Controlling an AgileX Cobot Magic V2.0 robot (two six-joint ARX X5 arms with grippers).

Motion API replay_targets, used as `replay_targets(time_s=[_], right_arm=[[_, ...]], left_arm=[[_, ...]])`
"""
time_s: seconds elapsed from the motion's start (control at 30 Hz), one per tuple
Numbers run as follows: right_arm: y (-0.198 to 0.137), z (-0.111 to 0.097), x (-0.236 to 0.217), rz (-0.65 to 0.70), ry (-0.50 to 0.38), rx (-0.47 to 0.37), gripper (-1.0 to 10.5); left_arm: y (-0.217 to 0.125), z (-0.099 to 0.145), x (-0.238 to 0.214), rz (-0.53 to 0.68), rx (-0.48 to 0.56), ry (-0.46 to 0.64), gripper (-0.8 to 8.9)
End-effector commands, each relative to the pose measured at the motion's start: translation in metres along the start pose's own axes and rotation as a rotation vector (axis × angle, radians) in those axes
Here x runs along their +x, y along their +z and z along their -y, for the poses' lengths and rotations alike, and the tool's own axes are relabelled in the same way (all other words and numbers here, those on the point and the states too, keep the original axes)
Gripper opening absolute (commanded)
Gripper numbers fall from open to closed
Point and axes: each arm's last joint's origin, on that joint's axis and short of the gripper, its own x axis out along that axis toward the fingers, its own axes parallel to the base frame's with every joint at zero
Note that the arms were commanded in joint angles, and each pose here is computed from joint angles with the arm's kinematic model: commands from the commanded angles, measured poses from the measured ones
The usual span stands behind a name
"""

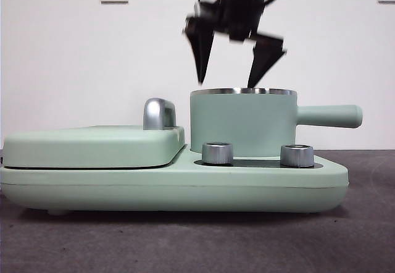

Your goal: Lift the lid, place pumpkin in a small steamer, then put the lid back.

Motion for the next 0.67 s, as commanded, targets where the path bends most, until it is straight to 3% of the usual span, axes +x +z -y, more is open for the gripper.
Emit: replay_targets(time_s=[0.03,0.17,0.4,0.57,0.67], right_arm=[[-0.015,-0.001,-0.044,0.019,-0.014,-0.012,5.2],[-0.054,0.001,-0.114,0.126,-0.008,-0.044,5.2],[-0.135,0.01,-0.162,0.161,-0.1,-0.043,5.2],[-0.203,0.018,-0.179,0.212,-0.087,-0.037,5.2],[-0.24,0.02,-0.185,0.337,-0.004,-0.017,5.2]], left_arm=[[0.007,-0.001,0.005,0.036,-0.009,0.001,0.14],[0.009,0.002,0.021,0.022,-0.004,-0.022,0.14],[0.016,0.013,0.048,0.052,0.031,-0.114,0.14],[0.017,0.024,0.074,0.054,0.066,-0.226,0.14],[0.016,0.032,0.093,0.046,0.124,-0.254,0.14]])
